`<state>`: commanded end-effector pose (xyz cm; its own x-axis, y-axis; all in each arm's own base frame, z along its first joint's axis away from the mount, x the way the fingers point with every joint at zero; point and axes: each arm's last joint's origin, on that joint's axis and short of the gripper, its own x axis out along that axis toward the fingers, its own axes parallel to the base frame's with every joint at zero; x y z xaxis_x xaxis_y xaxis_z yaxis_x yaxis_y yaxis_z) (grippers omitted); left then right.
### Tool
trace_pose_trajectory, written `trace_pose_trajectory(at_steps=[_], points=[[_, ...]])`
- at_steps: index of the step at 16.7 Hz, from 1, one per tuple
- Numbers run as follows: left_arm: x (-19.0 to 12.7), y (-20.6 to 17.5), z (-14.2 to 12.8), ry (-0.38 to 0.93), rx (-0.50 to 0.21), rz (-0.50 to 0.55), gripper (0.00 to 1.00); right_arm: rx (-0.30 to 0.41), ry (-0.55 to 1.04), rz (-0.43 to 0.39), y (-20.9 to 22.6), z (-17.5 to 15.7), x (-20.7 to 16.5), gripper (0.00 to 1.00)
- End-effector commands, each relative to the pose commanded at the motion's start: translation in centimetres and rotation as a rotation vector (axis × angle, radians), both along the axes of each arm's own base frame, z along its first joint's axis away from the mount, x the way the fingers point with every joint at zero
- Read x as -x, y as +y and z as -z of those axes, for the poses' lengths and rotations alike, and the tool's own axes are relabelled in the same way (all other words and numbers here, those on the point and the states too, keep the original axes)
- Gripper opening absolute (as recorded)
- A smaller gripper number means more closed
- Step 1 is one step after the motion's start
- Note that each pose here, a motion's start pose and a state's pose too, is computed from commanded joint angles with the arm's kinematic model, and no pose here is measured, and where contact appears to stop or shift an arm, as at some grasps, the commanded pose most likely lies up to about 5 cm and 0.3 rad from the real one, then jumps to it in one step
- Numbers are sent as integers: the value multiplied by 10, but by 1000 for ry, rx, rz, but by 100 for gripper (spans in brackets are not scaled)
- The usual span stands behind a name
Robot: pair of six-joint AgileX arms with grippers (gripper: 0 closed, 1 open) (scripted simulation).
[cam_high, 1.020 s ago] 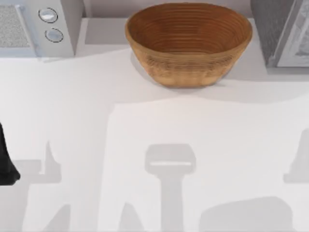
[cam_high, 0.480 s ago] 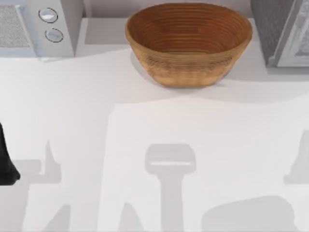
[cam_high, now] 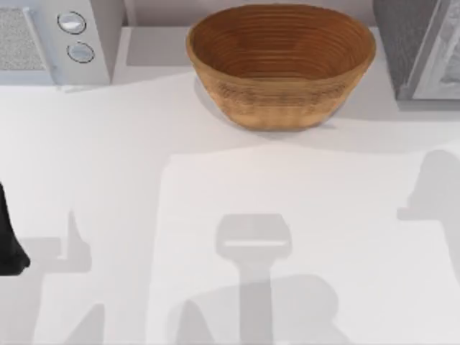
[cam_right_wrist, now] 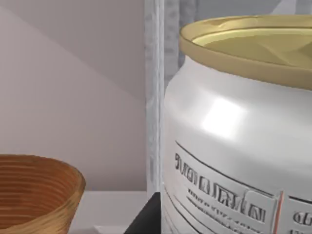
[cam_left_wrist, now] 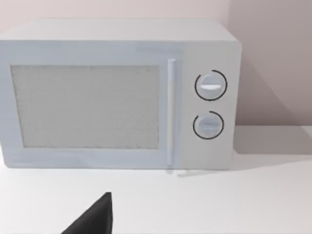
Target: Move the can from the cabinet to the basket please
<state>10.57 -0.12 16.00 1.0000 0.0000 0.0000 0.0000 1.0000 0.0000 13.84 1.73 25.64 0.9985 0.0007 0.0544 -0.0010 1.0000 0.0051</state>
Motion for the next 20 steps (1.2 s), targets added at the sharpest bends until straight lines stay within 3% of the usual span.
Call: trace_pose_trajectory(at_steps=[4, 7, 13, 17, 20], points=[[0, 0, 0, 0, 0, 0, 100, -2, 9, 4, 33, -48, -64, 0], [0, 0, 0, 0, 0, 0, 100, 0, 26, 6, 77, -60, -125, 0], [0, 0, 0, 0, 0, 0, 100, 10, 58, 4, 184, -16, -222, 0], [0, 0, 0, 0, 0, 0, 100, 7, 58, 0, 232, 17, -247, 0], [0, 0, 0, 0, 0, 0, 100, 5, 56, -1, 243, 25, -251, 0]])
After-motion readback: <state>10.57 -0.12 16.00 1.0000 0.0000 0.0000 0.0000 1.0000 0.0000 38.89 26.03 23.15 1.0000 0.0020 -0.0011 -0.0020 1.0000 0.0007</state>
